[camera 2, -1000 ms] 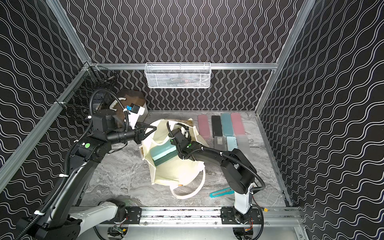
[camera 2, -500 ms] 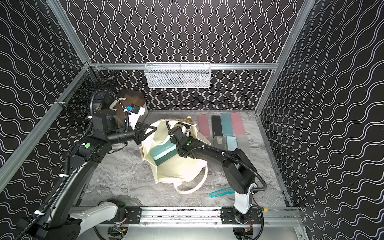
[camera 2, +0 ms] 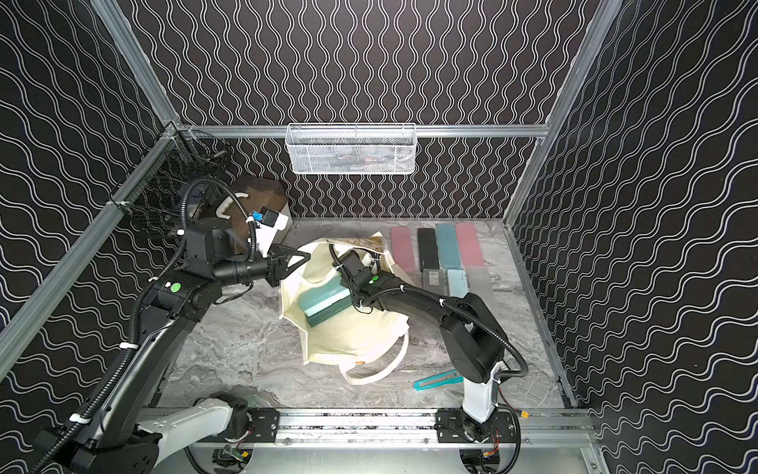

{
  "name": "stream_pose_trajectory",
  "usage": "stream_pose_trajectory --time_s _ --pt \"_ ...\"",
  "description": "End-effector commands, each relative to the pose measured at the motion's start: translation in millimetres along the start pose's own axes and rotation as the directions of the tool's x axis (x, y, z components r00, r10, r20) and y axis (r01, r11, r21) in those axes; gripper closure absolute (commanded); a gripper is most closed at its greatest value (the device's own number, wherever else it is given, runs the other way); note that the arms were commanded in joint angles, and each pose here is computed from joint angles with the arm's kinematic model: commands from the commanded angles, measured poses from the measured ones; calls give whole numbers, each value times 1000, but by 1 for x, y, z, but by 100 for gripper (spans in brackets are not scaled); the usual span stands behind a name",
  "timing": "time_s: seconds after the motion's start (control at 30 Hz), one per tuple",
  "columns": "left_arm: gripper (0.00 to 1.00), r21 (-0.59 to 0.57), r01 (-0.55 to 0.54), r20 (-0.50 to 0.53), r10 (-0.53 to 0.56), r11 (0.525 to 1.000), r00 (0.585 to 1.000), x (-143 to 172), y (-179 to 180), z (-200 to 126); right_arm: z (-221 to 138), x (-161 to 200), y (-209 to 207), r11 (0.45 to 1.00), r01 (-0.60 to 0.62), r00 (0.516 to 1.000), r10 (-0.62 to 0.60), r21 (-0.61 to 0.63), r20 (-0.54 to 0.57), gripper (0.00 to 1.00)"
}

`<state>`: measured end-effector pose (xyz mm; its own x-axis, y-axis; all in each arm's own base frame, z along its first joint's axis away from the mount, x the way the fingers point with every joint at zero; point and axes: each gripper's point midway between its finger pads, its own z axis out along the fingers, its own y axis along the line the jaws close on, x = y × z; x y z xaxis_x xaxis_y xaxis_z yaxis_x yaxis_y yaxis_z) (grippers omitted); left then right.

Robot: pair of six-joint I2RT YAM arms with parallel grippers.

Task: Take out the pencil case from the canvas bag
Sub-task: Pick up the pencil case from the canvas bag.

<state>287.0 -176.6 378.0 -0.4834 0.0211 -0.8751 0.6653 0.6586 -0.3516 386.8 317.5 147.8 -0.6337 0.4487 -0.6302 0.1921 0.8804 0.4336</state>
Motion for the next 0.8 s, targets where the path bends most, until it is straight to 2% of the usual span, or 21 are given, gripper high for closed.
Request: stream_pose_trajectory --time_s 0.0,0.47,0.77 --pt "100 58 -89 85 84 994 993 -21 -15 -5 -6 -13 7 999 -14 999 15 -32 42 53" --pt "100 38 -75 69 72 996 995 -17 -8 -1 -23 -24 19 992 -26 998 32 -126 50 69" --pt "100 -85 -39 63 44 996 997 -17 15 1 -44 -17 22 980 -52 998 47 -194 -29 73"
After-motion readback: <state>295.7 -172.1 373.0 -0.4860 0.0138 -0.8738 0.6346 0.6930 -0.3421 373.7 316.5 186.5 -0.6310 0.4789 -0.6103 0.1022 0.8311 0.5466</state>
